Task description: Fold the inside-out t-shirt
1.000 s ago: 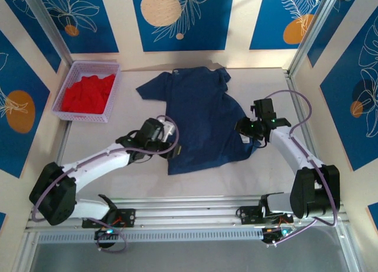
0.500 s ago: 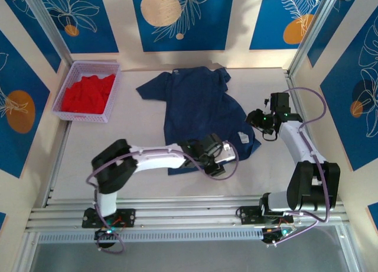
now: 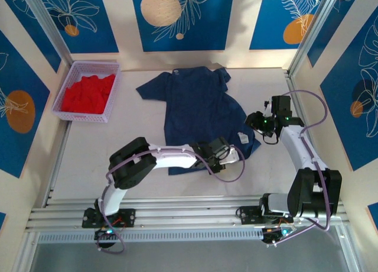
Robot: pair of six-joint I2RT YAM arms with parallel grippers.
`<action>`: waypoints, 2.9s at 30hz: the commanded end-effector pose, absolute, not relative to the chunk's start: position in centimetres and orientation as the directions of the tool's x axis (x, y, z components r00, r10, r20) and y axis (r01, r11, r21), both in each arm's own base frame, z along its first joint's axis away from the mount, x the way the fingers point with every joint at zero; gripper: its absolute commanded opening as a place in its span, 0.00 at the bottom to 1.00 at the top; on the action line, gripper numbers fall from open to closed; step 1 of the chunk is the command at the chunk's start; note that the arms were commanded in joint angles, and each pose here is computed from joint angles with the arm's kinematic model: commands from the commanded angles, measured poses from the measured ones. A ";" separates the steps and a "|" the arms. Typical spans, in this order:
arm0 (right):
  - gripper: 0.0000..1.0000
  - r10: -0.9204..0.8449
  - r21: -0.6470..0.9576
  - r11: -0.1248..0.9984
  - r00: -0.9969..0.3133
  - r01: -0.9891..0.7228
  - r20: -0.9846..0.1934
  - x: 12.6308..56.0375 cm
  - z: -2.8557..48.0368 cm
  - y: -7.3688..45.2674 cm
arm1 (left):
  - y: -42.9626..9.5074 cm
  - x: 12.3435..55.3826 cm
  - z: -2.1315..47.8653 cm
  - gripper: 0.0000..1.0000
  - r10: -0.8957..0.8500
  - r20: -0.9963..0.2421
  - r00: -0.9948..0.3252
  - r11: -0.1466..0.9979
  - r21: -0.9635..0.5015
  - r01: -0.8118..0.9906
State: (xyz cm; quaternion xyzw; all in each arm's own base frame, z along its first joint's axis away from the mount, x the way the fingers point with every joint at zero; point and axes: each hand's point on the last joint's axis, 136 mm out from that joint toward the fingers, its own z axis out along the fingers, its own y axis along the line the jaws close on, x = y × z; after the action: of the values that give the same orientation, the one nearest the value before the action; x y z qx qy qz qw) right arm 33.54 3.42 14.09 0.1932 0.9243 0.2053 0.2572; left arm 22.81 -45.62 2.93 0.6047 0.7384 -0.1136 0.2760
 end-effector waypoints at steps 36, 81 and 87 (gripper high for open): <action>0.34 -0.133 0.296 0.792 -0.624 -0.534 -0.770 28.4 8.8 23.7 | -37.4 34.0 19.6 0.00 0.227 -0.630 -0.743 0.495 -0.582 0.645; 0.31 -0.419 -0.193 0.862 -0.448 -0.468 -0.790 37.4 4.5 25.1 | -38.1 28.4 34.2 0.00 0.244 -0.786 -0.568 0.353 -0.474 0.807; 0.34 -0.450 -0.245 0.852 -0.406 -0.463 -0.796 37.0 4.9 25.9 | -37.5 30.4 35.3 0.00 0.206 -0.803 -0.559 0.459 -0.425 0.780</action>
State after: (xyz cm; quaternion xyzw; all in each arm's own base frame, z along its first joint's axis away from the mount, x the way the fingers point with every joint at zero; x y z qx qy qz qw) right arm 37.26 25.64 4.51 -0.2636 0.8473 0.0278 0.4603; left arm 30.05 -38.00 32.01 0.3276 0.7865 -0.4260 0.3044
